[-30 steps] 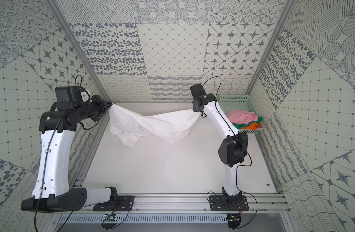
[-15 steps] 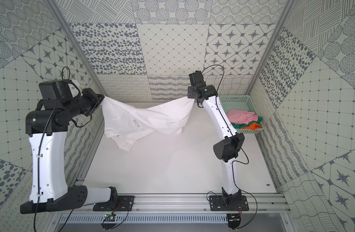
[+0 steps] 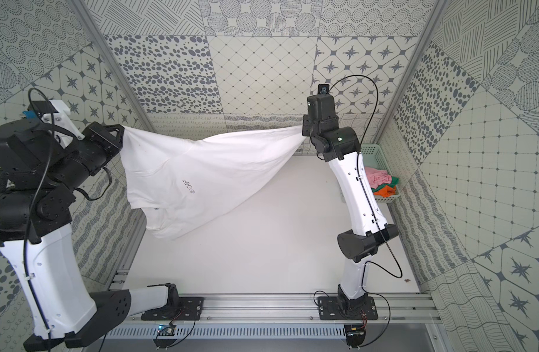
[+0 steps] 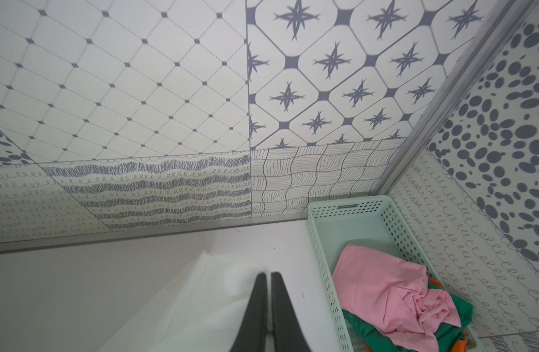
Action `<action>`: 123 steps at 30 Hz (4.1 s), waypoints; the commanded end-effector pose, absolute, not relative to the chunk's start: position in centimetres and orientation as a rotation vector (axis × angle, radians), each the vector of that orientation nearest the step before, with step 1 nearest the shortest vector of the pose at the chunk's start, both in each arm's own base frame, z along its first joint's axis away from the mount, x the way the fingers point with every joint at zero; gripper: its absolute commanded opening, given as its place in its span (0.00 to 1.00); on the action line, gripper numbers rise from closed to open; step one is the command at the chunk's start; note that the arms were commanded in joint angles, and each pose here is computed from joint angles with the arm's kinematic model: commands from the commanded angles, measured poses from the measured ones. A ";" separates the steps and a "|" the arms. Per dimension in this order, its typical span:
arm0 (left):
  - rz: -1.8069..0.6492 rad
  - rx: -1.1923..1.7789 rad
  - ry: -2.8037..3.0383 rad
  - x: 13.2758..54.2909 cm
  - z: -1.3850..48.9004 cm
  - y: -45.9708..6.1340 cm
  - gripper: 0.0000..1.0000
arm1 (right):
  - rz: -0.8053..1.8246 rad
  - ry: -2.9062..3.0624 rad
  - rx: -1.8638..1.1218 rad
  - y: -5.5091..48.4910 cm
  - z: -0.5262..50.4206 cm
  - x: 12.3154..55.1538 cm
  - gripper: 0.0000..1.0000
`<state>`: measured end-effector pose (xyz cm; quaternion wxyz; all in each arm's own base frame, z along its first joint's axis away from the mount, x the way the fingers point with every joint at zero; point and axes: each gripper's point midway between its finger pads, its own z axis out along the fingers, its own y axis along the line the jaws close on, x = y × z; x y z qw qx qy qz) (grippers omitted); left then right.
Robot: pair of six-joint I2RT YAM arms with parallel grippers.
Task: Fold and stack t-shirts
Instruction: Flatten out the T-shirt at the center of the board.
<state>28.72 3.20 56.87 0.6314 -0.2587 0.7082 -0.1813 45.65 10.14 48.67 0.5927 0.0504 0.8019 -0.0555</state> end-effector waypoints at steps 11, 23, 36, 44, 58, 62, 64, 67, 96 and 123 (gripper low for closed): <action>-0.260 -0.479 1.437 21.7 60.3 3.6 0.00 | -0.371 1.693 0.088 6.6 54.6 36.8 0.00; -0.293 -0.348 1.212 18.6 67.4 2.2 0.00 | -0.458 1.575 0.195 3.4 59.3 30.9 0.00; -0.327 -0.277 1.016 12.1 72.8 0.8 0.00 | -0.437 1.432 0.276 0.6 63.6 25.8 0.00; -0.379 -0.206 0.954 8.5 74.1 -0.5 0.00 | -0.339 1.344 0.272 -0.4 65.6 22.8 0.00; -0.521 -0.118 0.920 2.3 73.3 -0.7 0.00 | -0.125 1.254 0.321 -3.8 65.8 17.3 0.00; -0.561 -0.112 0.894 0.7 73.3 0.0 0.00 | -0.103 1.243 0.335 -4.7 65.8 16.2 0.00; -0.569 -0.118 0.897 0.3 73.0 0.3 0.00 | -0.094 1.245 0.332 -4.8 65.6 16.0 0.00; -0.537 -0.147 0.931 0.3 71.9 1.0 0.00 | -0.094 1.260 0.319 -4.6 64.9 16.2 0.00; 0.026 -0.219 1.612 21.2 53.1 1.7 0.00 | -0.836 1.650 -0.246 7.2 45.2 33.1 0.00; 0.706 -0.058 1.862 46.3 37.7 2.4 0.00 | -0.428 2.112 -0.075 10.5 24.3 58.9 0.00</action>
